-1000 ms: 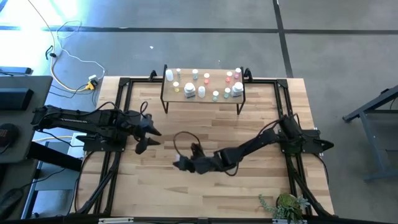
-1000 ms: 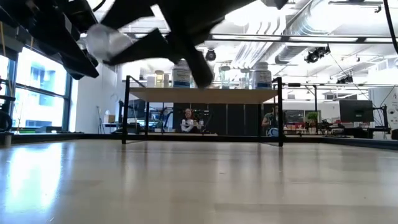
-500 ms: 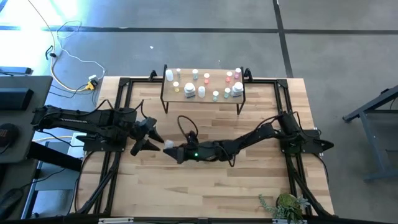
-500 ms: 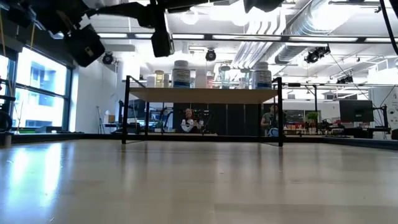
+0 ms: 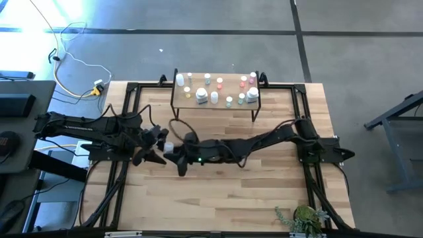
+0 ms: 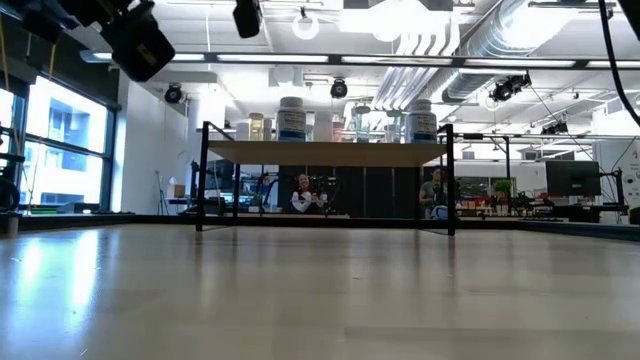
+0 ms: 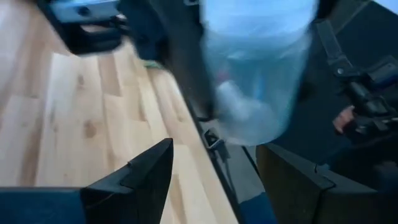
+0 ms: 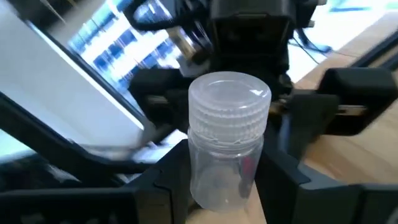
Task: Pick and place medicine bottles onto shelf by color
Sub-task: Put the transparent pill bottle on the shelf
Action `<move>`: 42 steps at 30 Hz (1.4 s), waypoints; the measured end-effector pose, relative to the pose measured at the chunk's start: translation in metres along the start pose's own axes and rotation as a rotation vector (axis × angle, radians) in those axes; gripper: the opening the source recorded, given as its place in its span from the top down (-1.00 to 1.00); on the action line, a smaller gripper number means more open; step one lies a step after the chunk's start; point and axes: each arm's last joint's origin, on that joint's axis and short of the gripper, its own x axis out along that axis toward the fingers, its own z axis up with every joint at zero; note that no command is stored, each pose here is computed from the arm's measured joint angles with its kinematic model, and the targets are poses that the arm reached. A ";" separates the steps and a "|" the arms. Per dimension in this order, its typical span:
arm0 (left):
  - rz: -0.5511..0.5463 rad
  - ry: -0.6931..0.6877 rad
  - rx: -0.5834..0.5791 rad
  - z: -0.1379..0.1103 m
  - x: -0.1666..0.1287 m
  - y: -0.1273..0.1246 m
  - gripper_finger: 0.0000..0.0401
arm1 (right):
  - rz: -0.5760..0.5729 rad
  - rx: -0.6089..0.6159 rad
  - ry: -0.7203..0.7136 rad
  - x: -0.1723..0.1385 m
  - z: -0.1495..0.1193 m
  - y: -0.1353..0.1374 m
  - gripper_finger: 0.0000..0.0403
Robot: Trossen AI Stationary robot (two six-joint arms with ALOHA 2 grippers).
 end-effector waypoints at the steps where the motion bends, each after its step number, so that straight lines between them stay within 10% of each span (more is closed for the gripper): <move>1: -0.012 -0.001 0.004 0.000 0.000 -0.001 -0.10 | -0.021 -0.024 0.027 0.001 0.003 0.002 0.36; 13: 0.023 0.033 0.086 -0.003 -0.003 0.006 -0.10 | -0.256 -0.216 0.303 -0.012 0.054 0.015 0.36; 22: 0.335 0.146 0.244 0.019 -0.025 -0.001 -0.10 | -0.267 -0.212 0.442 -0.016 0.055 0.006 0.36; 42: 0.332 0.224 0.307 0.070 -0.007 -0.006 -0.10 | -0.255 -0.211 0.600 -0.020 0.044 0.000 0.36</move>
